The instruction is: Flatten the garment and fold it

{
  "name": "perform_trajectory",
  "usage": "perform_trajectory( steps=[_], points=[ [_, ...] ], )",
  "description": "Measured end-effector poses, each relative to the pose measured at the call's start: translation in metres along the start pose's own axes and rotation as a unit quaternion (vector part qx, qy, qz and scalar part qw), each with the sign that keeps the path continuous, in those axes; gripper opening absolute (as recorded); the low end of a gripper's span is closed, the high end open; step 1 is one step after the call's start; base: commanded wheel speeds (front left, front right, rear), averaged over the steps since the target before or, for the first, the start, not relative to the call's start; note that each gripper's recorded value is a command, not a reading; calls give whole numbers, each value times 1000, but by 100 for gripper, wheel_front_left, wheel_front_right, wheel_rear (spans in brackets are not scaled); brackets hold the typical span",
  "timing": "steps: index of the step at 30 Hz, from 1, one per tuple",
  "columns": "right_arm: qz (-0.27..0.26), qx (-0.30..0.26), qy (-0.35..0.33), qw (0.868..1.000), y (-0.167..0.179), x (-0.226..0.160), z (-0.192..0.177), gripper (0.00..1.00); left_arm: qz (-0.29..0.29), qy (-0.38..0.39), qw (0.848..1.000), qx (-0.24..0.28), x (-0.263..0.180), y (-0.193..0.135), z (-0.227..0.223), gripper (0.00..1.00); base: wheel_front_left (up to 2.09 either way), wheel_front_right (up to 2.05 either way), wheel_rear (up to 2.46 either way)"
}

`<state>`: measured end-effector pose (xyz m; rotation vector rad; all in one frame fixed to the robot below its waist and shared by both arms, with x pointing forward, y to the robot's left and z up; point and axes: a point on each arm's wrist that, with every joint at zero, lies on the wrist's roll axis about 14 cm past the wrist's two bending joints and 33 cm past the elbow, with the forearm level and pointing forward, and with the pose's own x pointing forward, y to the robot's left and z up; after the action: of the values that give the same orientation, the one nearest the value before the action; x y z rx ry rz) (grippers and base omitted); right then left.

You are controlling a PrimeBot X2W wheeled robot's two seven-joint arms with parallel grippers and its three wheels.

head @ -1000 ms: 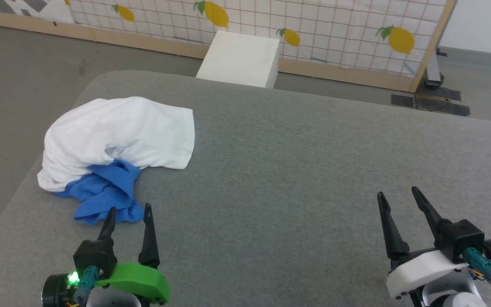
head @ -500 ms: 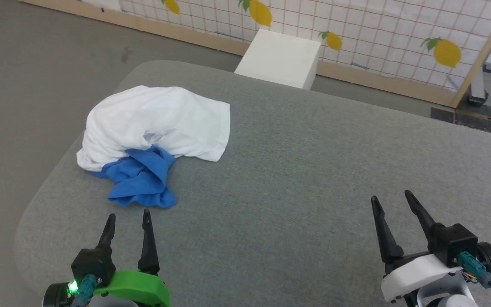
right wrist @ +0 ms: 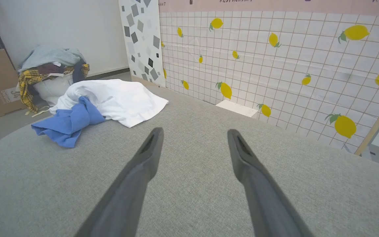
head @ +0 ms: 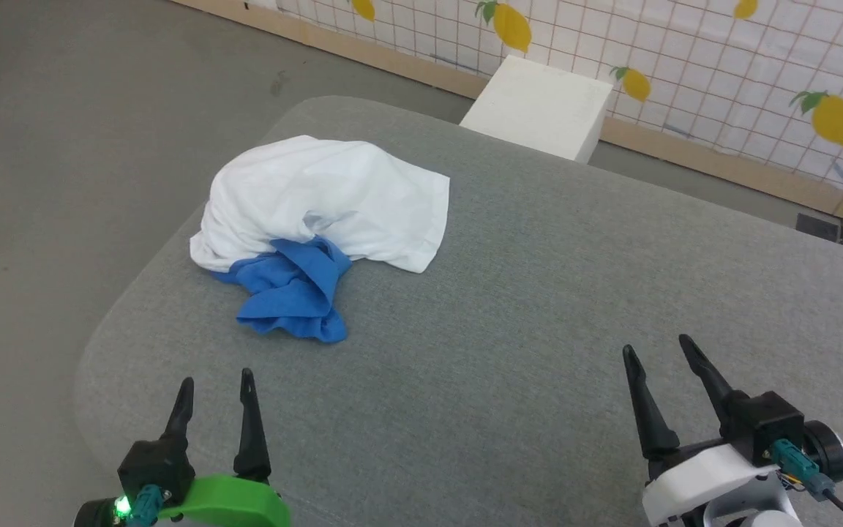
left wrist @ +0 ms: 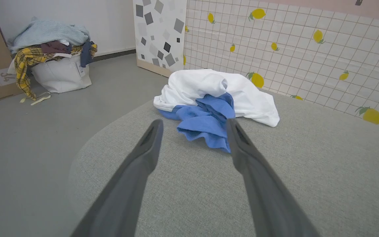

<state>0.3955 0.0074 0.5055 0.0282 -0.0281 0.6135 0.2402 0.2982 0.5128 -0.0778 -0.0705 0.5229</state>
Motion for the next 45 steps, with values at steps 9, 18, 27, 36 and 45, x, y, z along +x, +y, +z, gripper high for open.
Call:
perform_trajectory(
  steps=[9, 18, 27, 36, 45],
  points=[
    [26, 0, -5, 1000, 17, 6, 0, 100, 22, -3, 1000, -6, -11, 14, -1, 100, 0, 0, 0],
    [43, 1, -10, 999, 27, 12, 0, 100, 43, -9, 999, -12, -19, 25, 0, 100, 0, 0, 0],
    [61, 6, -12, 998, 38, 20, -3, 100, 69, -9, 997, -18, -28, 37, -2, 100, 0, 0, 0],
    [78, 9, -20, 997, 48, 29, -2, 100, 96, -12, 995, -19, -37, 49, -2, 100, 0, 0, 0],
    [76, 8, -22, 997, 47, 28, -2, 100, 96, -12, 995, -22, -36, 47, -3, 100, 0, 0, 0]
  ],
)
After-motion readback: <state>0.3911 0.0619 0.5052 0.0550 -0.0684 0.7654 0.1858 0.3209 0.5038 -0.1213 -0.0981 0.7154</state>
